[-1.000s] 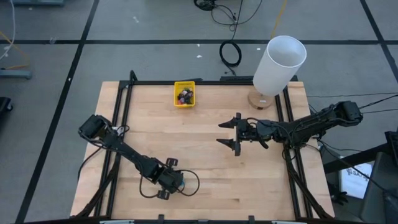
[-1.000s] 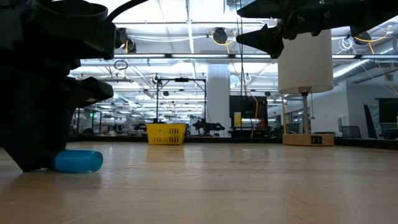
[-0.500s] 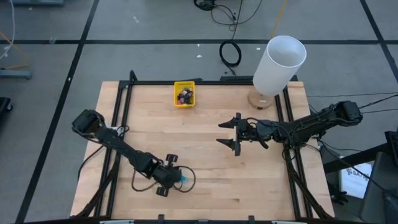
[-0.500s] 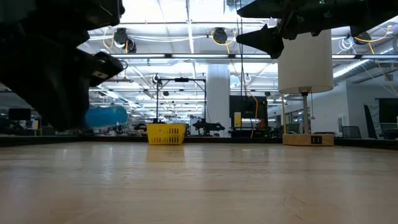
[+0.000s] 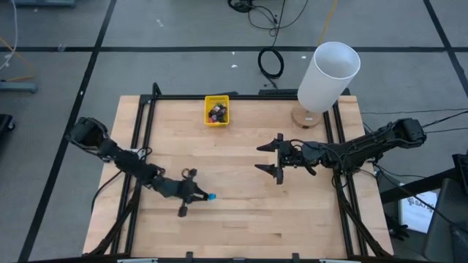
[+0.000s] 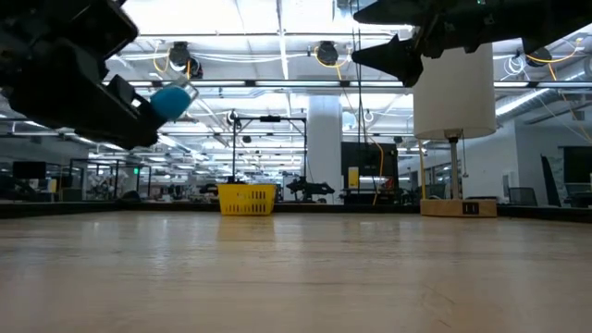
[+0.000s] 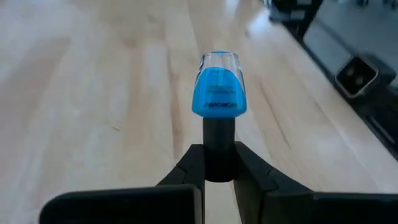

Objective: Pick & Place Nail Polish
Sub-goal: Put the blue nail polish bottle into the yellow bin

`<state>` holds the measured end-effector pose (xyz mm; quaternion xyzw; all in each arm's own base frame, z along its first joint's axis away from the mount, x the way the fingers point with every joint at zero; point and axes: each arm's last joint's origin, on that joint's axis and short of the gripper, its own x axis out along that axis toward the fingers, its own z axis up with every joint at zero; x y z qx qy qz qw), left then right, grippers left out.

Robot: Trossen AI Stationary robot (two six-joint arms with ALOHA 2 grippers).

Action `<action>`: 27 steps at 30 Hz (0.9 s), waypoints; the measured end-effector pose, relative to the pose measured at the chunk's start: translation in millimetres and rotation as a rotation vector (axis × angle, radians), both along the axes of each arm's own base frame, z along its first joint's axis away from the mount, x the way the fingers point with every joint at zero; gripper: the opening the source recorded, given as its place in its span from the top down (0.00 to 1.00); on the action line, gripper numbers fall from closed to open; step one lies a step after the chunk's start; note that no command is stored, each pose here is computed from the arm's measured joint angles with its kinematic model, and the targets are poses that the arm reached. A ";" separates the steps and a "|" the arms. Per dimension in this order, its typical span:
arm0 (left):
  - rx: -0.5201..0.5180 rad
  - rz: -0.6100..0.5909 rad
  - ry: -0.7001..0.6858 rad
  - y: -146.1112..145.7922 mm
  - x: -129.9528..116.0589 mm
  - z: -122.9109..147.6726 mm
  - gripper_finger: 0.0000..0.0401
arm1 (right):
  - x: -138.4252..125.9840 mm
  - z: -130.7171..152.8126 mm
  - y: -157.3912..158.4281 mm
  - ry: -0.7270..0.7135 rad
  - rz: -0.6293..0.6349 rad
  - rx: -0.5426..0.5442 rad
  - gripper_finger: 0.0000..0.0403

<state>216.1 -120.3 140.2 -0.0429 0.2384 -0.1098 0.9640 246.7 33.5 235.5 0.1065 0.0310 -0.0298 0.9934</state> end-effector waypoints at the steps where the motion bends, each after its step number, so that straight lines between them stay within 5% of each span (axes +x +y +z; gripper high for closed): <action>1: -0.005 0.007 -0.032 3.3 -4.9 -1.9 0.91 | 0.0 0.0 0.0 0.000 0.000 -0.001 0.21; 11: 0.002 0.171 -0.210 34.4 -41.3 -22.1 0.91 | 0.0 0.1 0.0 -0.001 0.000 -0.001 0.21; 27: 0.161 0.397 -0.254 103.5 -21.8 -18.4 0.91 | 0.0 0.1 -0.1 -0.001 -0.001 -0.002 0.21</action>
